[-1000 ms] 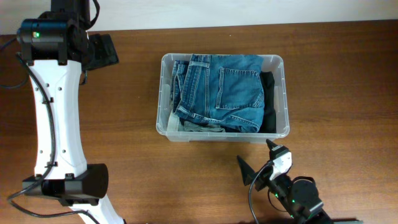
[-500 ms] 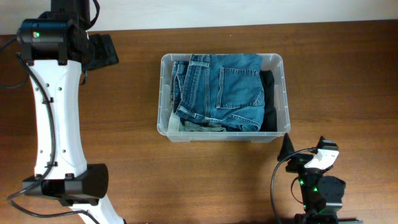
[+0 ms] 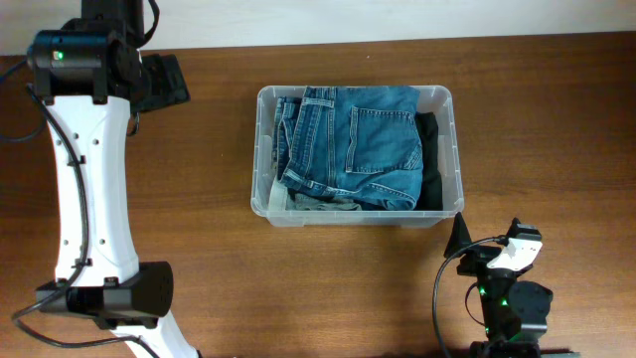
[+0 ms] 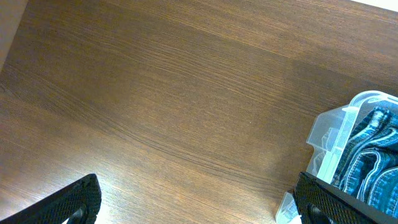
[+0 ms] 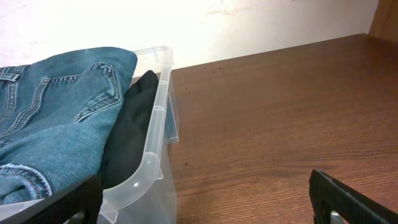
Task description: Pack container
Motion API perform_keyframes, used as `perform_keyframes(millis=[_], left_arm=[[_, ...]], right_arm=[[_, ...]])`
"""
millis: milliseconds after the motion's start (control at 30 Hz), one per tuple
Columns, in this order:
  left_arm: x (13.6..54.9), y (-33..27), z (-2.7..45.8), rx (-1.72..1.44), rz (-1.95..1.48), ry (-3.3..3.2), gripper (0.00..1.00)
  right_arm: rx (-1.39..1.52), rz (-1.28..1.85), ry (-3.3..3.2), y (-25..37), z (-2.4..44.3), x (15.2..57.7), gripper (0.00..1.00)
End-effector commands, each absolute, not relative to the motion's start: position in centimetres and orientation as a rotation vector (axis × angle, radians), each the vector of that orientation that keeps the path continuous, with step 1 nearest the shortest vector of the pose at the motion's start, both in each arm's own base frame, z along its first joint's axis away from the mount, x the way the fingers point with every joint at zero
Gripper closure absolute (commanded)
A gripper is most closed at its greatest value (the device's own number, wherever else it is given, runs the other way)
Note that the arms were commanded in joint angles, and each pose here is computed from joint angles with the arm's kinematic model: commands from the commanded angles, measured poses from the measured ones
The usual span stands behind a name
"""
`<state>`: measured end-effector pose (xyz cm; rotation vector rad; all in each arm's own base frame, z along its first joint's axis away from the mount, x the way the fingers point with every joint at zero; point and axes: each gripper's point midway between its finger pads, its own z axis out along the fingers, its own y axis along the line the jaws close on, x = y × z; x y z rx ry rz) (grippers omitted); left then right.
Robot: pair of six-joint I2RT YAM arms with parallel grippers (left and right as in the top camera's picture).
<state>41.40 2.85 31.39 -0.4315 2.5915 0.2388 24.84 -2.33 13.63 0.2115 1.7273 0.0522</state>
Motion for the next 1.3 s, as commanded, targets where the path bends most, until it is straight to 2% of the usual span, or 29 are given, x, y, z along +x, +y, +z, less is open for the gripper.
perform_keyframes(millis=[0,633,800,1067,1267], left_arm=[[41.3,3.0,31.6,-0.432,0.252,2.586,0.01],[41.5,3.0,31.1,-0.432,0.255,2.598,0.01],[39.9,3.1,34.1,-0.434,0.230,2.522,0.01],[34.0,3.3,41.8,-0.438,0.161,2.308,0.01],[26.0,3.6,48.4,-0.438,0.093,2.078,0.01]], right_arm=[[0.222,0.035,1.728,-2.7,13.5,24.8,0.01],[0.223,0.036,1.728,-2.7,13.5,24.8,0.01],[0.222,0.035,1.728,-2.7,13.5,24.8,0.01],[0.223,0.036,1.728,-2.7,13.5,24.8,0.01],[0.222,0.035,1.728,-2.7,13.5,24.8,0.01]])
